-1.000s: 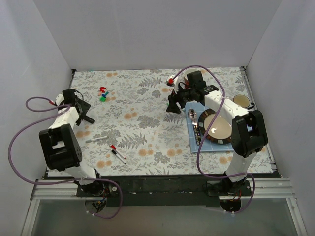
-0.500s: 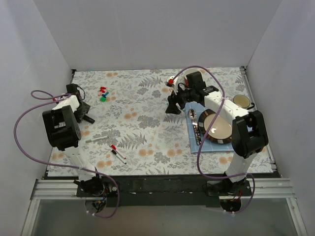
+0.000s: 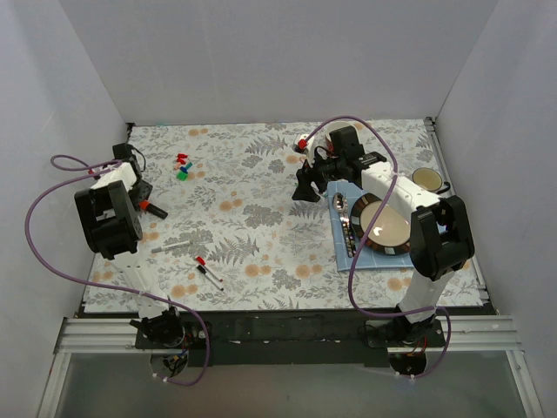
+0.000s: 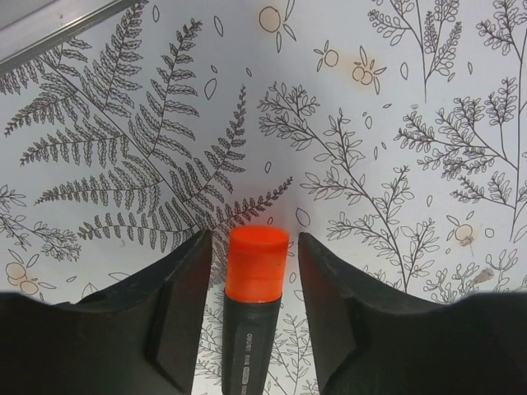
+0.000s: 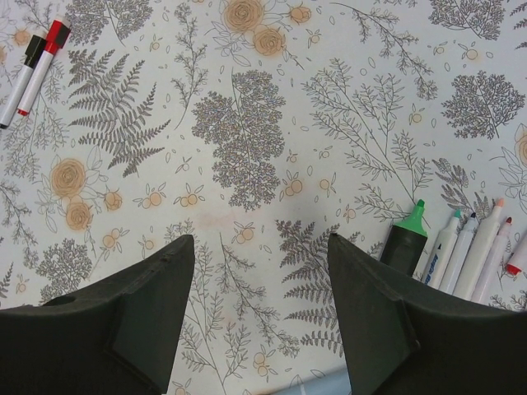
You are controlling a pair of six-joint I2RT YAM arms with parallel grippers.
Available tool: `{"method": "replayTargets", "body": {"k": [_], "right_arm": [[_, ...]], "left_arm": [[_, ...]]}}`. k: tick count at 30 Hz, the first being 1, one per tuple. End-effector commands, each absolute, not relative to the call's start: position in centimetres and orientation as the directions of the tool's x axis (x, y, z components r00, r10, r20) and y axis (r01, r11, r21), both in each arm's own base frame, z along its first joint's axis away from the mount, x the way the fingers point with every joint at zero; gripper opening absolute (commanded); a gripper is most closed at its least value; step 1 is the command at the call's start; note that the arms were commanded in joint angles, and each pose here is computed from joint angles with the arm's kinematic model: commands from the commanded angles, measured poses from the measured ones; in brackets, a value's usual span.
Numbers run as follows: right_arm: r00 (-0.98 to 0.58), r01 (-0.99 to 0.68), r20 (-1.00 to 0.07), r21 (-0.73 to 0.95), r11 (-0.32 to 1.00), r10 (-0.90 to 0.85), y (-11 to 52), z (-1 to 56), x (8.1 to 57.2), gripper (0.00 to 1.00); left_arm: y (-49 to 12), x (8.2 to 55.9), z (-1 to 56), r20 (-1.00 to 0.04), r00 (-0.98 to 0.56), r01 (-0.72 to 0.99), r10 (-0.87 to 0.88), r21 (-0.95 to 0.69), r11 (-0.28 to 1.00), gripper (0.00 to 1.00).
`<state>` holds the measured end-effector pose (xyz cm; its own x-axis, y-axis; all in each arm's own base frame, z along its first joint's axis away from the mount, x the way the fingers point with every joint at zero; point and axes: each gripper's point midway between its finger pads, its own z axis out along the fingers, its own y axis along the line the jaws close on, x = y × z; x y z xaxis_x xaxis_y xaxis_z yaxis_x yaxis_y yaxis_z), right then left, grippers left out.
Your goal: Open the pen caps
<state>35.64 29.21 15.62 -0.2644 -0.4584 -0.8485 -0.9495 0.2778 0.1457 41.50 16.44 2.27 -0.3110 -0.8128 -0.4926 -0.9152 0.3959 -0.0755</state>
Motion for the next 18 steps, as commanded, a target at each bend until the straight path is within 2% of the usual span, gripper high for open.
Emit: {"method": "replayTargets", "body": {"k": [1, 2, 5, 7, 10, 15, 16, 18], "right_arm": [[-0.216, -0.961, -0.879, 0.115, 0.25, -0.425, 29.5, 17.8, 35.1, 0.73], [-0.213, -0.962, -0.88, 0.112, 0.25, -0.424, 29.5, 17.9, 35.1, 0.73], [-0.212, -0.962, -0.88, 0.113, 0.247, -0.424, 29.6, 17.9, 35.0, 0.73], [-0.209, -0.963, -0.883, 0.111, 0.244, -0.421, 29.6, 18.1, 35.0, 0.73], [-0.21, -0.964, -0.884, 0.115, 0.24, -0.419, 29.6, 18.2, 34.8, 0.73], [-0.198, -0.974, -0.896, 0.135, 0.18, -0.397, 30.4, 18.7, 33.4, 0.73], [-0.192, -0.977, -0.902, 0.136, 0.167, -0.387, 30.6, 18.8, 33.0, 0.74], [-0.185, -0.981, -0.915, 0.149, 0.125, -0.36, 31.2, 19.4, 31.9, 0.75]], "left_arm": [[16.4, 41.1, 1.9, -0.476, -0.316, -0.918, -0.821, -0.065, 0.392, 0.43], [16.3, 41.2, 2.0, -0.476, -0.318, -0.916, -0.82, -0.07, 0.395, 0.41], [15.7, 41.3, 1.9, -0.457, -0.321, -0.909, -0.83, -0.098, 0.406, 0.28], [15.4, 41.6, 2.4, -0.454, -0.322, -0.9, -0.831, -0.126, 0.418, 0.13], [14.8, 42.0, 3.5, -0.459, -0.32, -0.881, -0.829, -0.177, 0.438, 0.04], [12.2, 42.9, 6.9, -0.444, -0.338, -0.797, -0.83, -0.334, 0.503, 0.0], [11.4, 42.6, 6.7, -0.446, -0.361, -0.767, -0.819, -0.358, 0.533, 0.0], [7.9, 42.9, 9.6, -0.441, -0.407, -0.644, -0.8, -0.482, 0.594, 0.0]]}}
